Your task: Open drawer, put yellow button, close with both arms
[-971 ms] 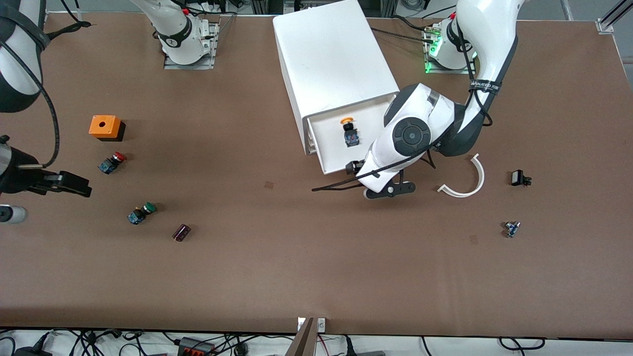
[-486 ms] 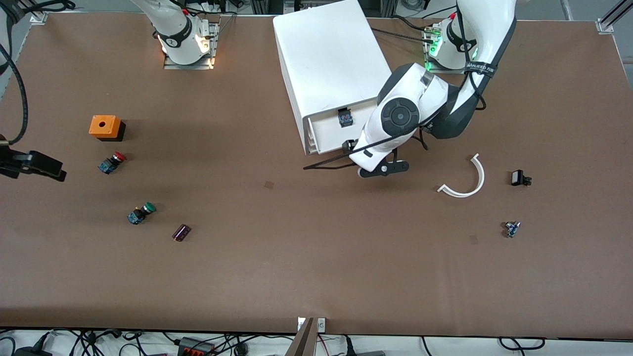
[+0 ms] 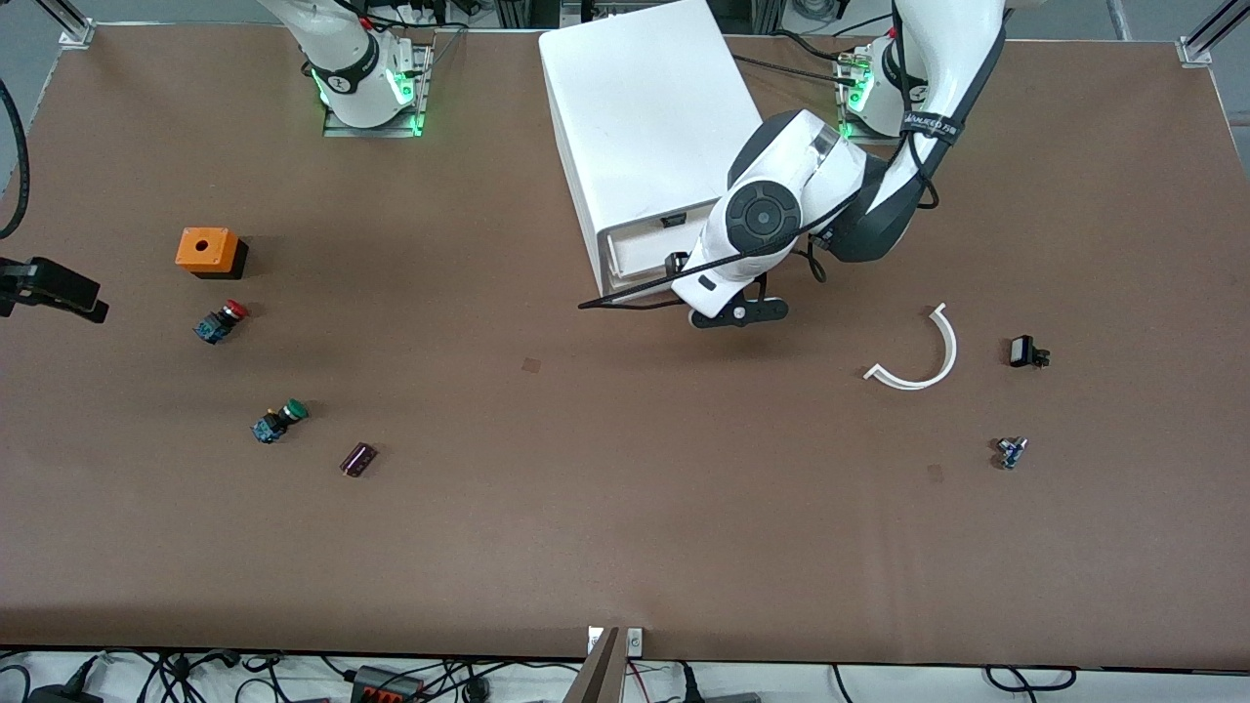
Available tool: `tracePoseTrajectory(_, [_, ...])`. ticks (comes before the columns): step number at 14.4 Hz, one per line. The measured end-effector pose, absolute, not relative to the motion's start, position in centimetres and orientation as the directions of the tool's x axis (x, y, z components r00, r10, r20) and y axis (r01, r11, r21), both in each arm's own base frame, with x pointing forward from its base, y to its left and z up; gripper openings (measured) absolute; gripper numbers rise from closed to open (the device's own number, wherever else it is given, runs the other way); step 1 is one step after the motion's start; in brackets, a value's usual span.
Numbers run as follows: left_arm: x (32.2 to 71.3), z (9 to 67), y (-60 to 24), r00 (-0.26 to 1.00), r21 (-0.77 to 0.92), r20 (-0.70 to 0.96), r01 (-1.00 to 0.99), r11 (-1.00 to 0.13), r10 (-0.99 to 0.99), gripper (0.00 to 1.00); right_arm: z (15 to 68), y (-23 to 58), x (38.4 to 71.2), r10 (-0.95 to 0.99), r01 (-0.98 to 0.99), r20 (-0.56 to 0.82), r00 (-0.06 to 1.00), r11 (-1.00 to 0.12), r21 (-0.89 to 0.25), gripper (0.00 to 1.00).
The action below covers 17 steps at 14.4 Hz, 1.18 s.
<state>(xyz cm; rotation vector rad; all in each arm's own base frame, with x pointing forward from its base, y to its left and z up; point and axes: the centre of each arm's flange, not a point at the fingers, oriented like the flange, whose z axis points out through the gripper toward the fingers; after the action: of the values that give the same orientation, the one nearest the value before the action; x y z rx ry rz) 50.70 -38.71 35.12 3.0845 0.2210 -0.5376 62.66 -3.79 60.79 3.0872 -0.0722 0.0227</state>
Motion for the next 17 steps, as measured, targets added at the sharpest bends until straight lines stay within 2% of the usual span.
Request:
tracePoseTrajectory(6, [48.3, 34.4, -40.3, 0.911, -0.017, -0.398, 0.113, -0.994, 0.11, 1.0, 59.1, -3.6, 59.5, -0.039, -0.04, 0.021, 0.999, -0.998, 0.054, 1.0])
tracePoseTrajectory(17, [48.2, 35.0, -39.9, 0.909, -0.018, -0.4, 0.116, -0.993, 0.113, 1.0, 59.2, -3.5, 58.1, -0.036, -0.038, 0.038, 0.999, -0.998, 0.054, 1.0])
